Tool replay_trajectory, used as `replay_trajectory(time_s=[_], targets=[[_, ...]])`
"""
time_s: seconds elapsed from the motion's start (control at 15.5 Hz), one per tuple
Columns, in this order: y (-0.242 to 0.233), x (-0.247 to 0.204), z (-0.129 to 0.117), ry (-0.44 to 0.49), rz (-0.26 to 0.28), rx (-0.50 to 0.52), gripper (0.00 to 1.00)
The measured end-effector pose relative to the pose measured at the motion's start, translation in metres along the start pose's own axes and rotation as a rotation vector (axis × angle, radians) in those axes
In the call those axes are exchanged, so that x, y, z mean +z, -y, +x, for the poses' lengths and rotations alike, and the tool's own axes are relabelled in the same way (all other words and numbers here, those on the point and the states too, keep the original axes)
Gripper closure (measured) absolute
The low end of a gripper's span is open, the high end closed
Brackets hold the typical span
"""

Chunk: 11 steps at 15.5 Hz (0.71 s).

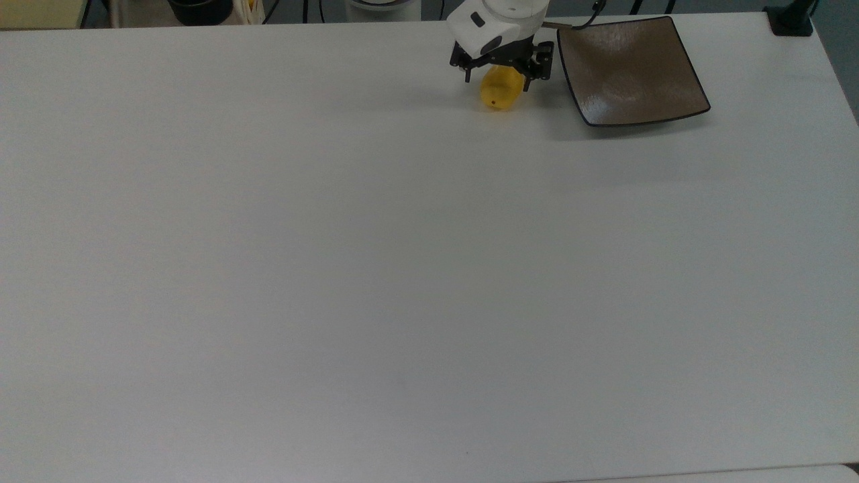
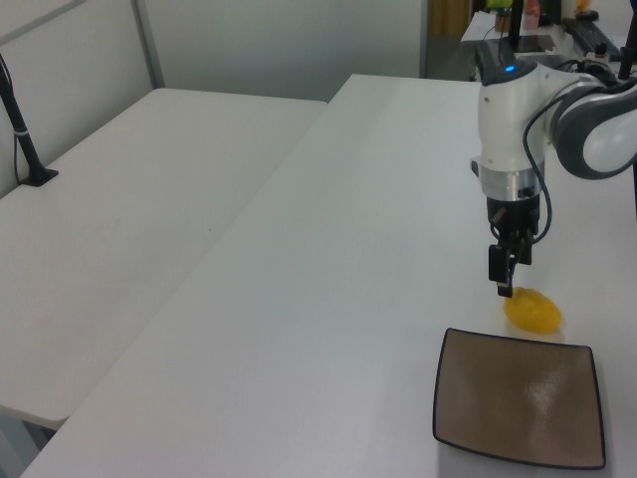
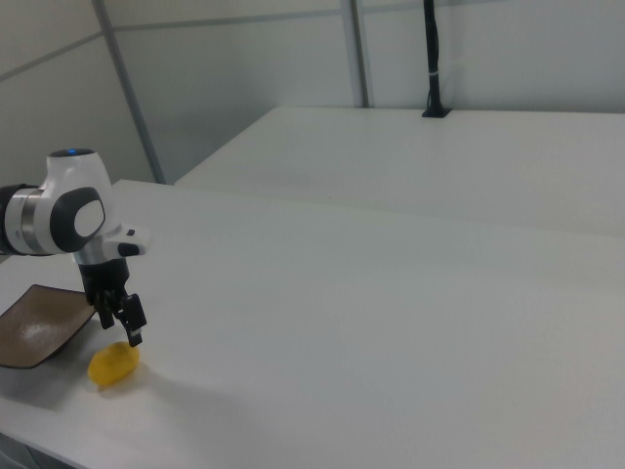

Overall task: Put potatoes on a ceramic plate
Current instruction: 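Close the gripper around the yellow potato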

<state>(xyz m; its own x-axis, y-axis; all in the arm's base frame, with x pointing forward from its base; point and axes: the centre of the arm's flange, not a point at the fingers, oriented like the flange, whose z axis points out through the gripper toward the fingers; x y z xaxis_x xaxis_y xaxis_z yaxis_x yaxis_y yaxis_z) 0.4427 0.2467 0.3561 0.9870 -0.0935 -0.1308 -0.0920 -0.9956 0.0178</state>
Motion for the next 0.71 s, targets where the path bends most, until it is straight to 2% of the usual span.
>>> replay_trajectory(time_s=[0.71], targets=[[0.005,0.033,-0.004,0.062,-0.023,-0.015,0.00]])
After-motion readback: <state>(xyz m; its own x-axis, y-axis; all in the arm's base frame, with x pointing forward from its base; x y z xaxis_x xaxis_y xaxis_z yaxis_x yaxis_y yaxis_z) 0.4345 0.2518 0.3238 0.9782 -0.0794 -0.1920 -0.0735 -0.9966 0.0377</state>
